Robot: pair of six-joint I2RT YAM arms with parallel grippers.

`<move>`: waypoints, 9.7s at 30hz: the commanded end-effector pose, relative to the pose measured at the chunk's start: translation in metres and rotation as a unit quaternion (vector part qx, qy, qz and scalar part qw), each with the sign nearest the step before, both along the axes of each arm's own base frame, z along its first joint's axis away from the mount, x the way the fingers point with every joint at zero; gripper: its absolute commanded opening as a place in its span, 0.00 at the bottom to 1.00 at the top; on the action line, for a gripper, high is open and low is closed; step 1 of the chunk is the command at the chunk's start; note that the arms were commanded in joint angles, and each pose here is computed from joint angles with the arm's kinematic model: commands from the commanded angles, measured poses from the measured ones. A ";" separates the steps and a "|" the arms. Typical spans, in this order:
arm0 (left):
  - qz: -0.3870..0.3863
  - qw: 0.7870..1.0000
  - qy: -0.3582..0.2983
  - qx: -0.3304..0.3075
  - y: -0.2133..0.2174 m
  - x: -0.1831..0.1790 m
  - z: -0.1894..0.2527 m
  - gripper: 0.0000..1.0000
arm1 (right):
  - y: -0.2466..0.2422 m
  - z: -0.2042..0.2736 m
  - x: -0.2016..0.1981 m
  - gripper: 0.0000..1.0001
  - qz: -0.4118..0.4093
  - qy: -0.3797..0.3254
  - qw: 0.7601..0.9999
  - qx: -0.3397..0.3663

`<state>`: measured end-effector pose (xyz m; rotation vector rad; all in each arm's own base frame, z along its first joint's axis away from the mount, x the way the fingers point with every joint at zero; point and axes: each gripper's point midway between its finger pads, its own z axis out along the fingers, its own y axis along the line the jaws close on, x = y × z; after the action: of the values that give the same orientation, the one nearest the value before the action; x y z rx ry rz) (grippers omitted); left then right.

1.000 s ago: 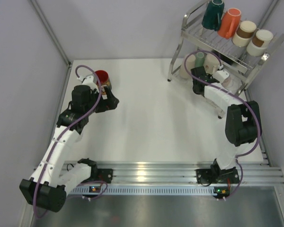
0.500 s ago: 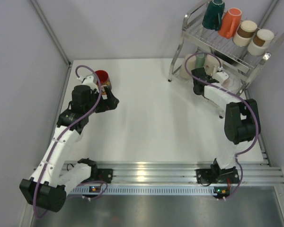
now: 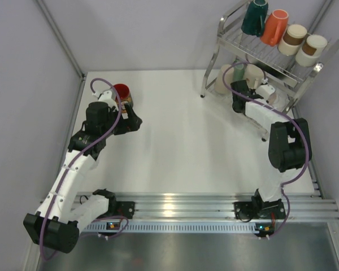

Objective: Load the cups into the dish rack

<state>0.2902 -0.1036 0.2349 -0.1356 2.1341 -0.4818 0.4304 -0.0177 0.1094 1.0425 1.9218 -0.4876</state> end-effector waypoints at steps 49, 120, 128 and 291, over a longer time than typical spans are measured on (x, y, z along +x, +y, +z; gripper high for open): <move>-0.031 0.999 -0.017 -0.006 -0.008 -0.007 0.004 0.98 | 0.057 0.062 -0.015 0.00 0.285 0.179 0.888 -0.314; -0.064 0.995 -0.059 -0.050 -0.019 -0.028 0.031 0.98 | -0.090 0.051 0.061 0.00 0.180 0.261 0.854 -0.413; -0.054 0.996 -0.062 -0.047 -0.016 -0.027 0.033 0.98 | -0.094 0.064 0.065 0.00 0.172 0.246 0.860 -0.413; -0.201 0.819 -0.285 -0.455 -0.059 0.041 0.221 0.00 | 0.361 0.179 -0.154 0.85 0.678 -0.298 0.555 0.379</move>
<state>0.3877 -0.1684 0.3200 -0.3239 1.6793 -1.4367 0.2744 0.3373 0.2484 -0.1981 1.7884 1.4495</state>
